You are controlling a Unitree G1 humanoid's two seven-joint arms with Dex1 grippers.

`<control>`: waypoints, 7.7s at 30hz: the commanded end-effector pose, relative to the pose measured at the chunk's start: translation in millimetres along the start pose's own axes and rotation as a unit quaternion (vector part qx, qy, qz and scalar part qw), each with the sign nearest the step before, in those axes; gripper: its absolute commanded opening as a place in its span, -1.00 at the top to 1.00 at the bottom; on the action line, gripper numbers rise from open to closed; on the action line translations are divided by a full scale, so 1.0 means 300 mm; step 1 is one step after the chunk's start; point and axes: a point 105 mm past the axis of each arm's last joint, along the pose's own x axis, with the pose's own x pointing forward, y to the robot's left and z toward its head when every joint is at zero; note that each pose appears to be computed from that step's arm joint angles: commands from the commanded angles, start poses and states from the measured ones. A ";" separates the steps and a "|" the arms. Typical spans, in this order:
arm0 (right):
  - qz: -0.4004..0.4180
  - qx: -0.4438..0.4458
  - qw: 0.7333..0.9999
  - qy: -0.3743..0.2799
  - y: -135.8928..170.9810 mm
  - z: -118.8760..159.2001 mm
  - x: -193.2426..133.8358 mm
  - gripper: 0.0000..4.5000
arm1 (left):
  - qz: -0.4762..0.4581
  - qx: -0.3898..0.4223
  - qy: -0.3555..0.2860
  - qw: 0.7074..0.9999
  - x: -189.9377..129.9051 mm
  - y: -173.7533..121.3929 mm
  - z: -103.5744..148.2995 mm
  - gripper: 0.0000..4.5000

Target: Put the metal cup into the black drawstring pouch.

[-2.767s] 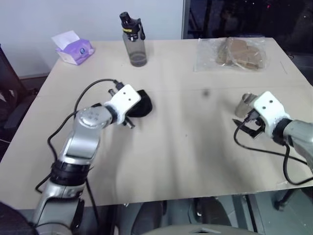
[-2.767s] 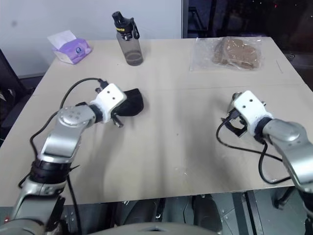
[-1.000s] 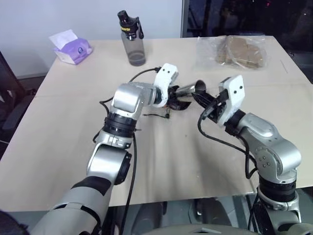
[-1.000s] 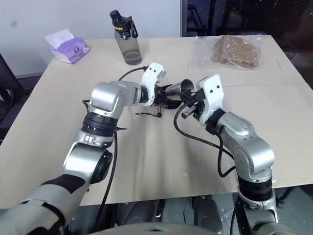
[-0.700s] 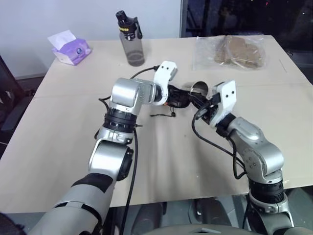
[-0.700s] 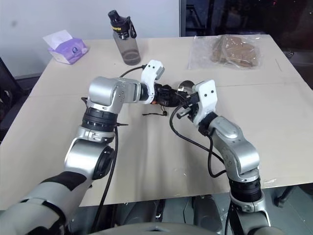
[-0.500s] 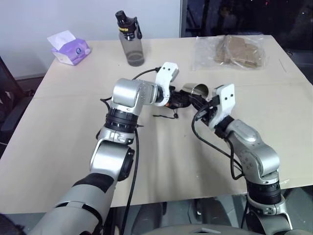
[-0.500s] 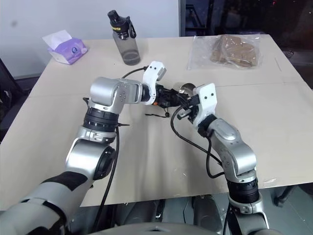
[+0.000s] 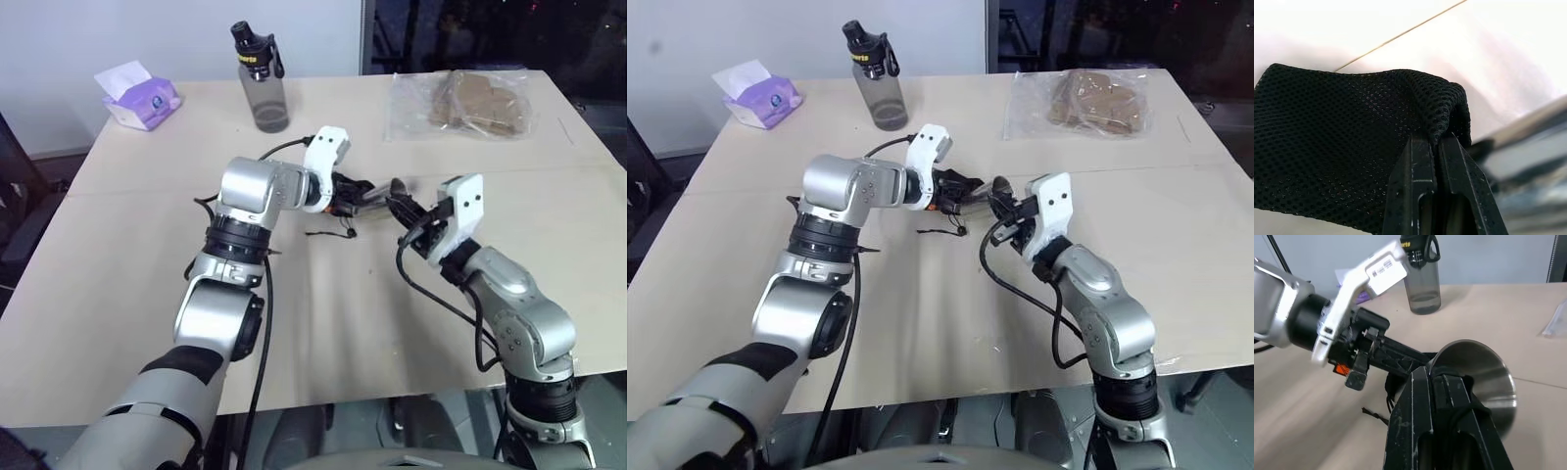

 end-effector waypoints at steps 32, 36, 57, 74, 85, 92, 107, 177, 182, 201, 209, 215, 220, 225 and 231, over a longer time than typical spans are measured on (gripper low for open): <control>-0.025 0.011 0.992 0.120 -0.078 -0.045 -0.215 -0.22 | 0.007 0.030 0.007 0.999 -0.067 0.007 -0.052 1.00; -0.029 0.063 0.991 0.115 -0.075 -0.048 -0.231 -0.22 | 0.009 0.030 0.002 1.000 -0.072 0.009 -0.045 1.00; 0.033 0.171 0.983 0.055 0.023 -0.056 -0.143 0.98 | 0.001 0.039 0.001 0.999 -0.078 0.002 -0.032 1.00; 0.020 0.190 0.981 -0.024 0.047 -0.033 0.029 0.98 | -0.021 0.043 -0.007 0.999 -0.067 -0.051 -0.019 1.00; 0.032 0.081 0.996 0.003 0.084 -0.114 0.105 0.98 | -0.043 0.028 -0.013 0.999 -0.061 -0.077 -0.031 1.00; 0.035 -0.057 0.998 -0.009 0.075 -0.124 0.168 0.98 | -0.081 0.002 -0.015 0.997 -0.078 -0.113 -0.019 1.00; 0.103 -0.033 0.992 -0.062 0.061 -0.036 0.228 0.98 | -0.191 0.024 -0.052 0.980 -0.158 -0.227 0.017 1.00; 0.068 0.097 0.990 0.079 0.062 -0.168 0.170 0.54 | -0.045 -0.009 -0.176 0.983 -0.130 -0.007 0.134 1.00; 0.053 0.016 0.996 0.070 0.016 -0.067 0.082 0.97 | -0.061 -0.002 -0.199 0.978 -0.128 -0.019 0.132 1.00; -0.010 -0.417 0.891 0.180 -0.137 0.396 -0.171 1.00 | -0.273 0.214 -0.260 0.901 -0.110 -0.346 0.175 -0.37; 0.005 -0.418 0.892 0.170 -0.097 0.425 -0.166 1.00 | -0.290 0.249 -0.269 0.884 -0.059 -0.406 0.183 -0.37; 0.004 -0.417 0.893 0.171 -0.089 0.428 -0.168 1.00 | -0.307 0.258 -0.265 0.877 -0.028 -0.437 0.172 -0.13; 0.001 -0.415 0.894 0.172 -0.087 0.429 -0.174 1.00 | -0.319 0.259 -0.258 0.874 -0.007 -0.456 0.163 0.88; -0.049 -0.413 0.896 0.153 -0.132 0.475 -0.180 1.00 | -0.268 0.264 -0.229 0.898 0.024 -0.357 0.147 0.91; -0.262 -0.381 0.883 0.079 -0.370 0.668 -0.261 1.00 | -0.099 0.315 -0.179 0.927 -0.118 0.011 0.176 0.92</control>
